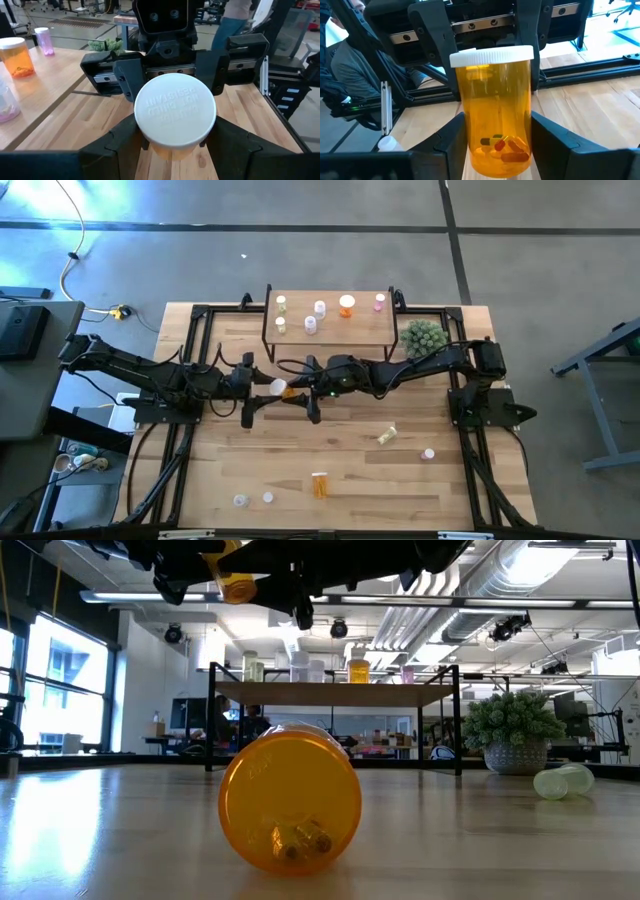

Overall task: Pick and place medicine bottles onto shelf by color
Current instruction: Put the top orange pill bottle aligned with the other orange pill bottle on the shelf

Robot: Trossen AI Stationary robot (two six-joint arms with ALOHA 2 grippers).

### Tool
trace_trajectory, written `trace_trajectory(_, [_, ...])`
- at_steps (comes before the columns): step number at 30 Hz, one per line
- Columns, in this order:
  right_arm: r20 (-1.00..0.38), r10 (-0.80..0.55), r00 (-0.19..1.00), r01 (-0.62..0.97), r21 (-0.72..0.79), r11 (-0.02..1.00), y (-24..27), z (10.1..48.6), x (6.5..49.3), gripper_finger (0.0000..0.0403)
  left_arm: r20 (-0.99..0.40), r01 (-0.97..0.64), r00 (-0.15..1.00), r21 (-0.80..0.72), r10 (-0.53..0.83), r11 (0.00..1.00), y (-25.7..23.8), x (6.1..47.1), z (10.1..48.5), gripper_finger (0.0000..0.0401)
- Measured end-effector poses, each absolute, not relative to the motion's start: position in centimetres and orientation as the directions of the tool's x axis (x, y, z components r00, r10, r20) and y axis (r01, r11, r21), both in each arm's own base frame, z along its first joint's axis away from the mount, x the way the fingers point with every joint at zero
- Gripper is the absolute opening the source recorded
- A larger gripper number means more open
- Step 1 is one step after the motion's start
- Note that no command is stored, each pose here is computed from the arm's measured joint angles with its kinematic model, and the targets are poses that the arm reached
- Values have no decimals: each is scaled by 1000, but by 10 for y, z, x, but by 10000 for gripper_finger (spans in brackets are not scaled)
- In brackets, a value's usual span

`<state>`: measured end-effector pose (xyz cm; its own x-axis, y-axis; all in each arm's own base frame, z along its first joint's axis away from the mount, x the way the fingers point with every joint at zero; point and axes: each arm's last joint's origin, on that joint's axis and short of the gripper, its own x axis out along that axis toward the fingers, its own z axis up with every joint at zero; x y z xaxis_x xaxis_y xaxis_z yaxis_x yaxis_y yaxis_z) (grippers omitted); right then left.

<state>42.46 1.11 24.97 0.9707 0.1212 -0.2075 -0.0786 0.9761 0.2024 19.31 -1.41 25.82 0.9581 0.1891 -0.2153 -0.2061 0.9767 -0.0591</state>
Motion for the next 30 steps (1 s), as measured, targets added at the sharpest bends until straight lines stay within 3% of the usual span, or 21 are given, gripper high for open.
trace_trajectory(5, [-208,121,971,-79,201,977,11,250,425,170,-218,-199,959,-56,182,978,-14,193,258,201])
trace_trajectory(15, [-211,92,973,-50,195,979,10,250,425,170,-233,-199,955,-52,182,979,-14,193,256,286])
trace_trajectory(30, [-228,37,973,-3,148,989,7,278,407,170,-211,-191,962,-61,174,980,-15,193,259,291])
